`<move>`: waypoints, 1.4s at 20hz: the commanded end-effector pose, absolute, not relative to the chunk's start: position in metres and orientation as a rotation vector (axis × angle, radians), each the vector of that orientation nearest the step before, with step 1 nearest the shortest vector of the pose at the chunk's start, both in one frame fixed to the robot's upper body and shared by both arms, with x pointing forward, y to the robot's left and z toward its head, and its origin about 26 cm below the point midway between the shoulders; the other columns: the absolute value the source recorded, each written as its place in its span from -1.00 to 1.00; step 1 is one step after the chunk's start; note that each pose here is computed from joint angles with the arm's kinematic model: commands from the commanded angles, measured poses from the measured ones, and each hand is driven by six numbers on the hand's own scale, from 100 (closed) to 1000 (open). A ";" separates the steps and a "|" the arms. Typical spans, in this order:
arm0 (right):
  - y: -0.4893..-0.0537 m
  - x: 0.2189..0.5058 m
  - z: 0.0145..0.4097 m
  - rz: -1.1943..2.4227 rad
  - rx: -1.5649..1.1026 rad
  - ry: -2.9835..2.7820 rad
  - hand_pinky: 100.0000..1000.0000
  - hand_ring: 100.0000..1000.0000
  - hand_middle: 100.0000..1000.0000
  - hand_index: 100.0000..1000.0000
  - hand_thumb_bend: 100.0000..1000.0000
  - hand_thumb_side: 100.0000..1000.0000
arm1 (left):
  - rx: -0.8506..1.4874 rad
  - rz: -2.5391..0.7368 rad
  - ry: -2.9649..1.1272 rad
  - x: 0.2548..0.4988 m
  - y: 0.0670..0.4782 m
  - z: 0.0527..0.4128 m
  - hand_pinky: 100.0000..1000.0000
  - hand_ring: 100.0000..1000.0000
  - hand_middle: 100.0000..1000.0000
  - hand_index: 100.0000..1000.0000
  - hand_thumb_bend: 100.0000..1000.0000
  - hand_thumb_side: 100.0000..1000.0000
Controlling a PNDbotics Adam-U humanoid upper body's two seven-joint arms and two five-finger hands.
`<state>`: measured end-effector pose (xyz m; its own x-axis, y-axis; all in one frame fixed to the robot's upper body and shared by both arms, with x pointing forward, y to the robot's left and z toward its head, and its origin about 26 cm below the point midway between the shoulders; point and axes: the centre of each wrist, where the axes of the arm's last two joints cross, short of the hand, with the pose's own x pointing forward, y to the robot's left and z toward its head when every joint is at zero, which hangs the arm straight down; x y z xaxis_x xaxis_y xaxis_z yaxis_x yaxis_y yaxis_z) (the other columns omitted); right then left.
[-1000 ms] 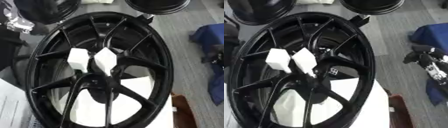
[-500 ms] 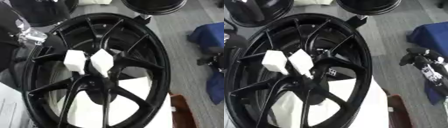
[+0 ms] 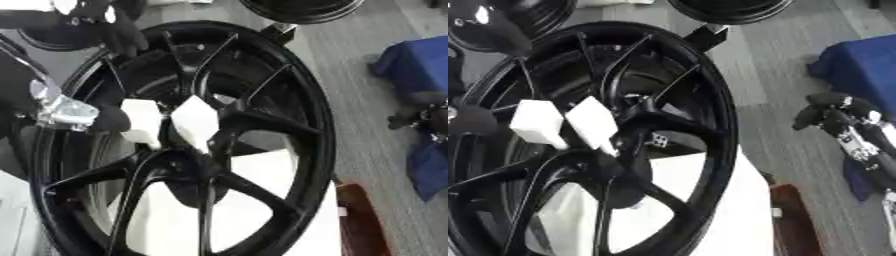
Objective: Pull the pin out of the wheel hub.
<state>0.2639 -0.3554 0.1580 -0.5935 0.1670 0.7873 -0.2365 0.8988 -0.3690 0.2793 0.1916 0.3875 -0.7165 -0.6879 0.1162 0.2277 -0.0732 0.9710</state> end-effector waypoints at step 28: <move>-0.351 0.264 0.170 0.612 0.063 -2.164 0.57 0.21 0.18 0.56 -1.00 0.04 | 0.551 -1.887 -1.395 0.293 0.178 0.367 0.56 0.52 0.37 0.58 -0.24 -0.36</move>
<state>0.2661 -0.3517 0.1593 -0.5992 0.1593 0.7846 -0.2574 0.8897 -0.3771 0.2944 0.1754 0.3595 -0.6702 -0.7367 0.0898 0.2919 -0.1505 0.9445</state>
